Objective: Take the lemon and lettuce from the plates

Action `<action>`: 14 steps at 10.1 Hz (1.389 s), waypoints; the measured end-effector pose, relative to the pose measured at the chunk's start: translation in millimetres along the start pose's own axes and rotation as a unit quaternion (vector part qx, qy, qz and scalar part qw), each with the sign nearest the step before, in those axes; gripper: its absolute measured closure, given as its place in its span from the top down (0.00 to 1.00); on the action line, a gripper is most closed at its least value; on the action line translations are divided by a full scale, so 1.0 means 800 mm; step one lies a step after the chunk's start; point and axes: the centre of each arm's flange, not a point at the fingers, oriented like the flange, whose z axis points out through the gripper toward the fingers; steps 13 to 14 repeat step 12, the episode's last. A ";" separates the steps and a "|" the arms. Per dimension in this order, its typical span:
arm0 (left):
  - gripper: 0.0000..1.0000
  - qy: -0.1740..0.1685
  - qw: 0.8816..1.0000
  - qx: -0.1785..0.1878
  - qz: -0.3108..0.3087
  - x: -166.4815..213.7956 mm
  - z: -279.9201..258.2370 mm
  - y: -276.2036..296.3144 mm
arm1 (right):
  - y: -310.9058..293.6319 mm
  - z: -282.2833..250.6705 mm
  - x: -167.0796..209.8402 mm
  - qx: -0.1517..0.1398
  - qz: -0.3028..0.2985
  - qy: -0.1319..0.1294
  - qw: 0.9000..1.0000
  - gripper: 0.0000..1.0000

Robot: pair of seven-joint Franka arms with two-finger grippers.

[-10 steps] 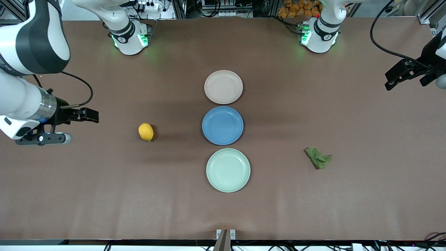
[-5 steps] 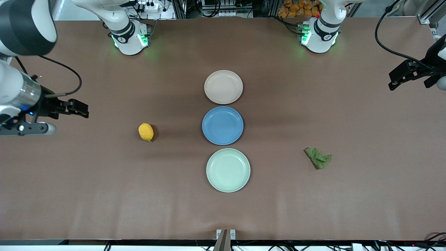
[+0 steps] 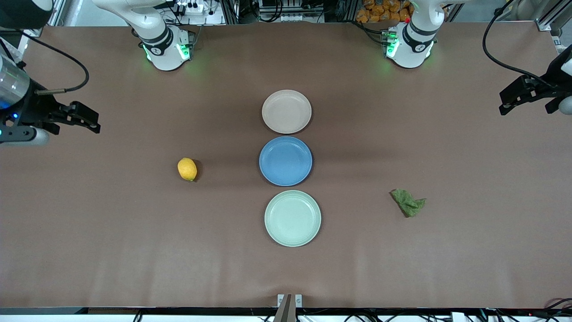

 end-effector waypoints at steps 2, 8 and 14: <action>1.00 0.000 1.000 -0.007 0.015 0.000 0.000 0.002 | 0.005 -0.003 -0.008 0.000 0.003 0.008 1.000 1.00; 1.00 0.000 1.000 -0.012 0.015 0.000 0.000 0.003 | 0.016 0.004 -0.031 0.002 0.009 0.033 0.999 1.00; 1.00 -0.001 1.000 -0.020 0.015 0.000 0.000 0.005 | 0.008 0.008 -0.037 0.000 0.003 0.015 1.000 1.00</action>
